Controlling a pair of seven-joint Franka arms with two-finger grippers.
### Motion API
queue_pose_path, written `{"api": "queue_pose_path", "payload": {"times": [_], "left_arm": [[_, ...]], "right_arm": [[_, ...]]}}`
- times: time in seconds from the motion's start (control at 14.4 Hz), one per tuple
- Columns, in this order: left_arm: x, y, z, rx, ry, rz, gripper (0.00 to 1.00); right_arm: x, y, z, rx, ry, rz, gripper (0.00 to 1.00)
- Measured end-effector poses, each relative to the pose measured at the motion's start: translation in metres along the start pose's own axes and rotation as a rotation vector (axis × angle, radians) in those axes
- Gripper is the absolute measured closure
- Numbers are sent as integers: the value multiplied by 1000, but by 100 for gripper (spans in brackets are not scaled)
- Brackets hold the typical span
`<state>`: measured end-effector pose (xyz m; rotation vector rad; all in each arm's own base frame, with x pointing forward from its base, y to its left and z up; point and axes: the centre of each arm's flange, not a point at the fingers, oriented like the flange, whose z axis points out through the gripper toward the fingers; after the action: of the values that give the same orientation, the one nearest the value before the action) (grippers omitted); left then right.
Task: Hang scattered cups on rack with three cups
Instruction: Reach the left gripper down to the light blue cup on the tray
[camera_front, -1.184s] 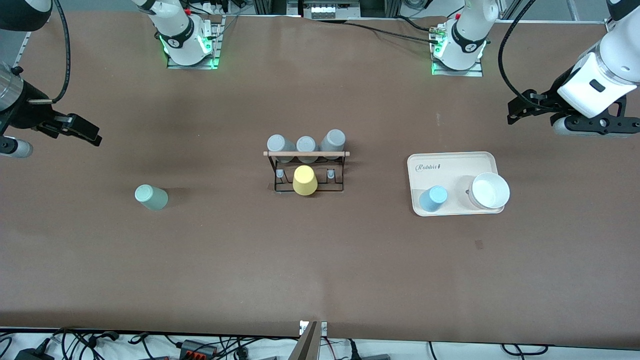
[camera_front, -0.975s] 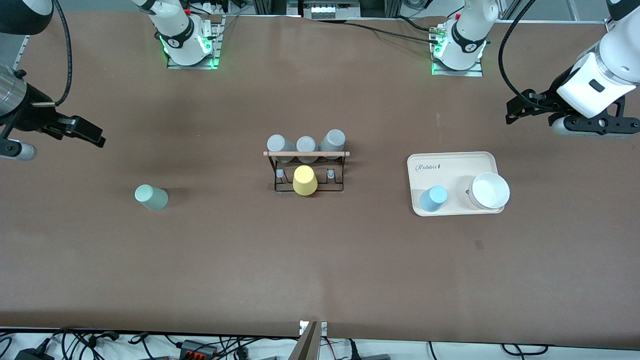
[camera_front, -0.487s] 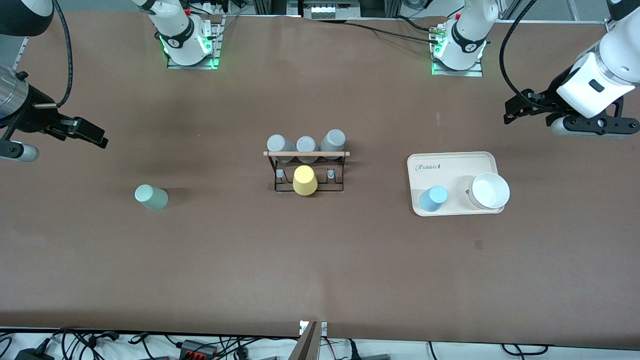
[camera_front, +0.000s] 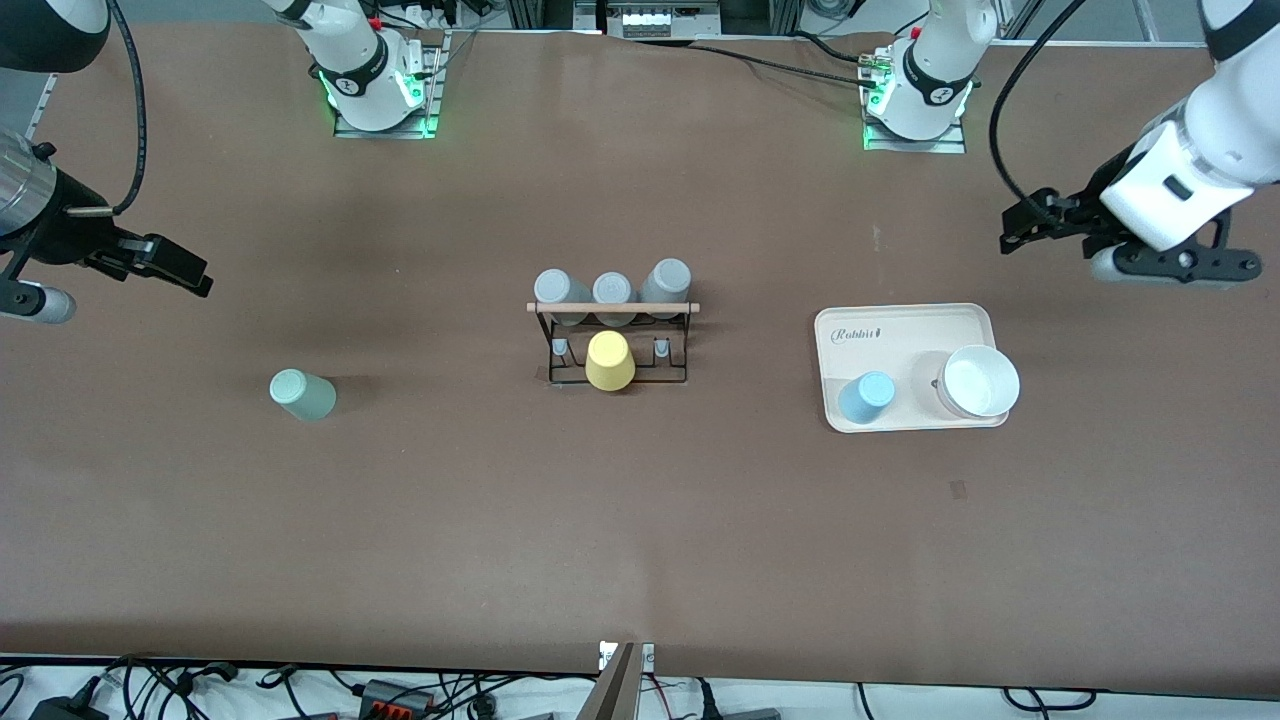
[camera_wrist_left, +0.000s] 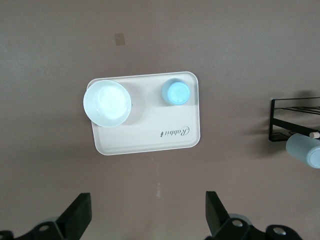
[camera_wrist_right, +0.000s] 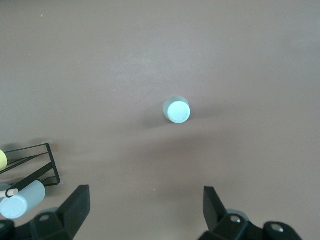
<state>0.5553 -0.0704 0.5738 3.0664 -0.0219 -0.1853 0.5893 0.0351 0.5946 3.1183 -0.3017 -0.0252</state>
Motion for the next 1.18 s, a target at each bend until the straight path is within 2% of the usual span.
{"api": "queue_pose_path", "payload": {"times": [0.07,0.28,0.56,0.7,0.91,1.18], "left_arm": [[9,0,13,-4,-13,1,0],[60,7,75,-35,18,16,0],[104,16,171,-62,-25,28,0],[115,13,204,-71,-43,21,0],[121,12,250,-61,-61,25,0],[109,38,288,-29,-38,48,0]], "right_arm": [[0,0,0,0,0,0,0],[0,2,0,-1,-4,4,0],[-1,4,2,-15,-15,12,0],[-2,-1,2,-51,-7,-4,0],[-4,-7,2,-60,-5,-6,0],[-4,-8,2,-56,-4,120,0]]}}
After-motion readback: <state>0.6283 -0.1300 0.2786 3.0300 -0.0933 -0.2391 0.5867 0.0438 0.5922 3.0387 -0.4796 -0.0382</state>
